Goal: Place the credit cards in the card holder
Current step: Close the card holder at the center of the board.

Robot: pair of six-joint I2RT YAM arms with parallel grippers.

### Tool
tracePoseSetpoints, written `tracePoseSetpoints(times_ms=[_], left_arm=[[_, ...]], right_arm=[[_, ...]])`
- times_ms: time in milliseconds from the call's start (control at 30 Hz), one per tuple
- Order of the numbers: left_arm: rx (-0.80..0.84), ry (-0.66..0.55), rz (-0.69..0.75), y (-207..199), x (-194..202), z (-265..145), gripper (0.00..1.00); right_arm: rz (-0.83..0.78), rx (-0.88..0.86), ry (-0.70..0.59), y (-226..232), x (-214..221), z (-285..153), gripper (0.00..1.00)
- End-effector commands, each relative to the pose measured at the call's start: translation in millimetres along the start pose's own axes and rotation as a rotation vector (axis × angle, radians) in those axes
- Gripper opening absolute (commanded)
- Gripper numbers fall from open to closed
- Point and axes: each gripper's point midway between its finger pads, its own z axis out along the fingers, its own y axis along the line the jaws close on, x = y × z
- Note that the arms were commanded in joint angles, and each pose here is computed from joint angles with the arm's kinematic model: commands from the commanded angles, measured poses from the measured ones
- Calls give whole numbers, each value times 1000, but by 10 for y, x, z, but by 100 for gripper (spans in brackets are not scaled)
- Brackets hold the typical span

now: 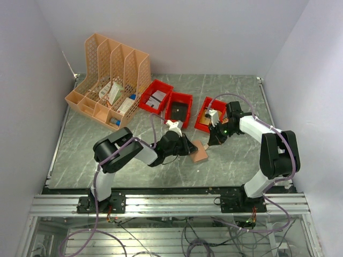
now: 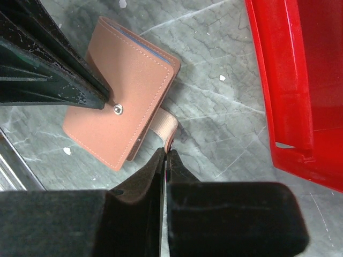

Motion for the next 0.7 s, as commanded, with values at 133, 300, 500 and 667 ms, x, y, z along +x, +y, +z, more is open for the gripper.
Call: tracePoseSetpoints(times_ms=[133, 300, 500, 667], left_arm=[[-25, 83, 52, 69, -67, 17, 23], [-14, 97, 16, 53, -66, -44, 21], [-11, 116, -52, 163, 3, -20, 20], [-10, 105, -137, 324, -28, -30, 17]], right_arm=[[-148, 25, -57, -24, -344, -84, 0], [-267, 18, -69, -27, -549, -76, 0], [-455, -62, 0, 180, -531, 153, 0], [-586, -40, 55, 314, -346, 269, 0]])
